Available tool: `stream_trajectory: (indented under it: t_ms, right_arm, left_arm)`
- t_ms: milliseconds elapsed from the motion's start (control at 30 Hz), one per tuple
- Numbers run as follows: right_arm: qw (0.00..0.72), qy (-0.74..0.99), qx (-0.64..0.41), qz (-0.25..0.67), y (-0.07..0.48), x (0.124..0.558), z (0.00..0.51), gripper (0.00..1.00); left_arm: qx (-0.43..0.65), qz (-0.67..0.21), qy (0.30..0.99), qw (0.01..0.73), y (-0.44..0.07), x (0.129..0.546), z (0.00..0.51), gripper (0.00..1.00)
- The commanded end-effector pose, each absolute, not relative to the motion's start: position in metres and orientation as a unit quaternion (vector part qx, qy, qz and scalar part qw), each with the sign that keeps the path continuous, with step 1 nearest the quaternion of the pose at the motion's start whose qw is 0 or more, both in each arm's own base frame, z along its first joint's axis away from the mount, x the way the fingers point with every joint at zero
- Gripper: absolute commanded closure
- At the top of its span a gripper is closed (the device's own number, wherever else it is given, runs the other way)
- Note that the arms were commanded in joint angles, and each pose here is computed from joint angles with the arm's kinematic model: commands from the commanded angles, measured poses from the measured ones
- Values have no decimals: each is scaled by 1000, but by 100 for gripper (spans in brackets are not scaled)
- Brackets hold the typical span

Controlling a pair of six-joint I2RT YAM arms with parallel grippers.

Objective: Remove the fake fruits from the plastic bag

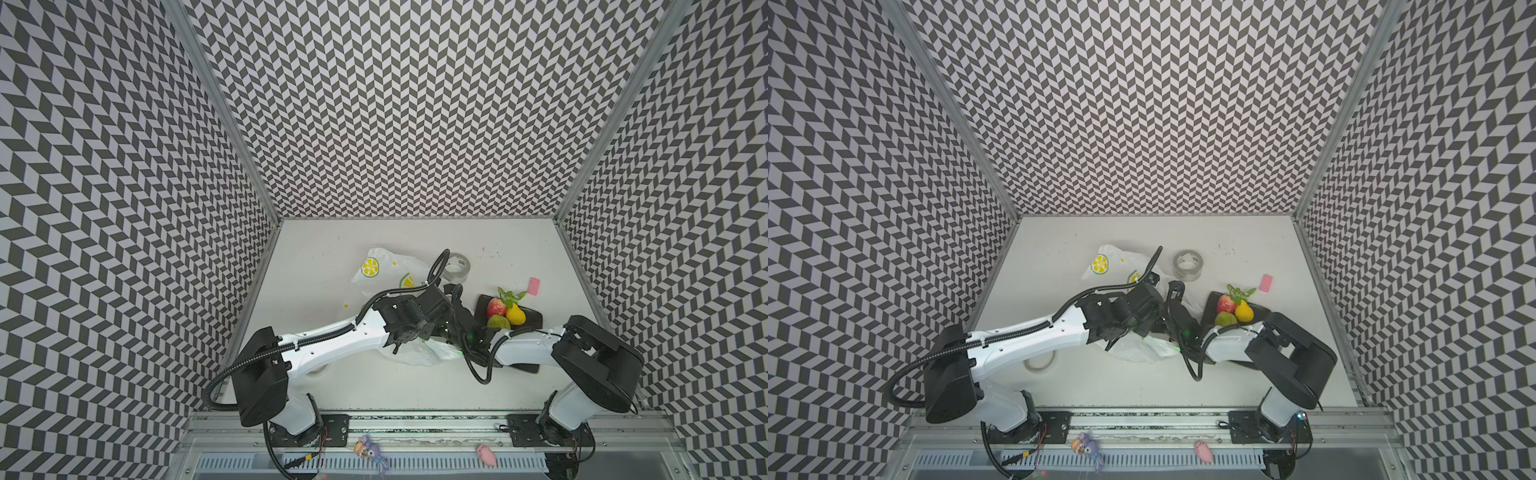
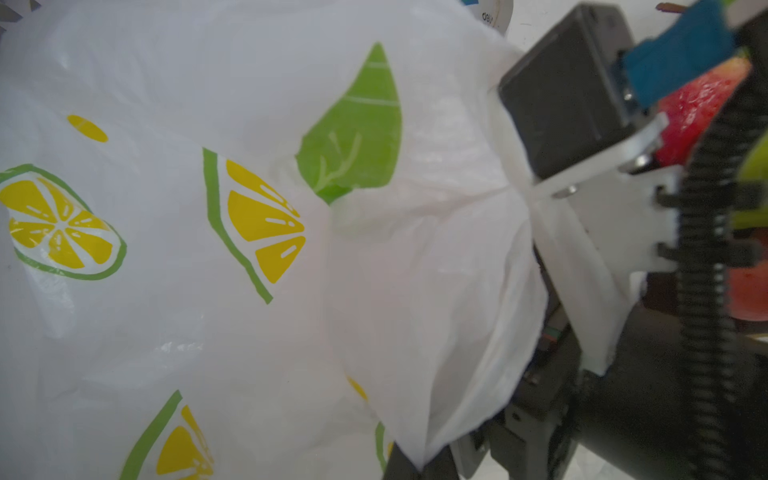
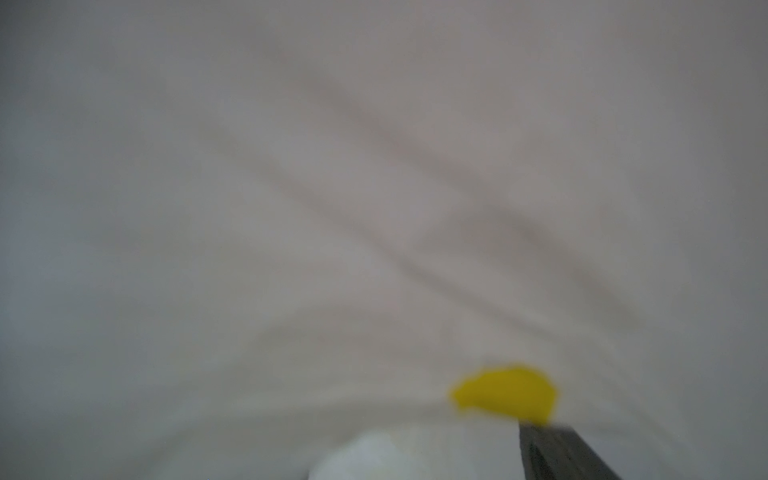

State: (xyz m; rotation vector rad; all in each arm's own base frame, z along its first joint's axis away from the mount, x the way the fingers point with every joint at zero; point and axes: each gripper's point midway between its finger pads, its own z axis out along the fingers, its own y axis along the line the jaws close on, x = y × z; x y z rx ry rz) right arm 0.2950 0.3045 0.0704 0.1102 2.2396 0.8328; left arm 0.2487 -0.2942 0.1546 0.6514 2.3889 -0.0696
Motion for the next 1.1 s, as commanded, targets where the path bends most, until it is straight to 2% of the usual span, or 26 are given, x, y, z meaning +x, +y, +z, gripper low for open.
stream_trajectory:
  t_ms: [0, 267, 367, 533, 700, 900, 1067]
  right_arm:
    - [385, 850, 29, 358, 322, 304, 87, 23]
    - [369, 879, 41, 300, 326, 325, 49, 22]
    - [365, 887, 48, 279, 325, 329, 43, 28]
    - [374, 895, 64, 236, 311, 335, 36, 45]
    - [380, 895, 58, 225, 300, 331, 41, 57]
    - [374, 893, 30, 250, 293, 309, 53, 63]
    - [374, 885, 6, 278, 286, 291, 69, 64]
  left_arm:
    - [244, -49, 909, 335, -296, 249, 163, 100]
    - [258, -81, 901, 339, -302, 247, 170, 100]
    - [260, -94, 900, 338, -300, 245, 172, 100]
    - [260, -103, 899, 338, -288, 240, 174, 100]
    - [266, -94, 900, 333, -274, 234, 164, 100]
    - [289, -77, 894, 333, -263, 228, 148, 100]
    - [316, -77, 879, 350, -259, 225, 143, 100]
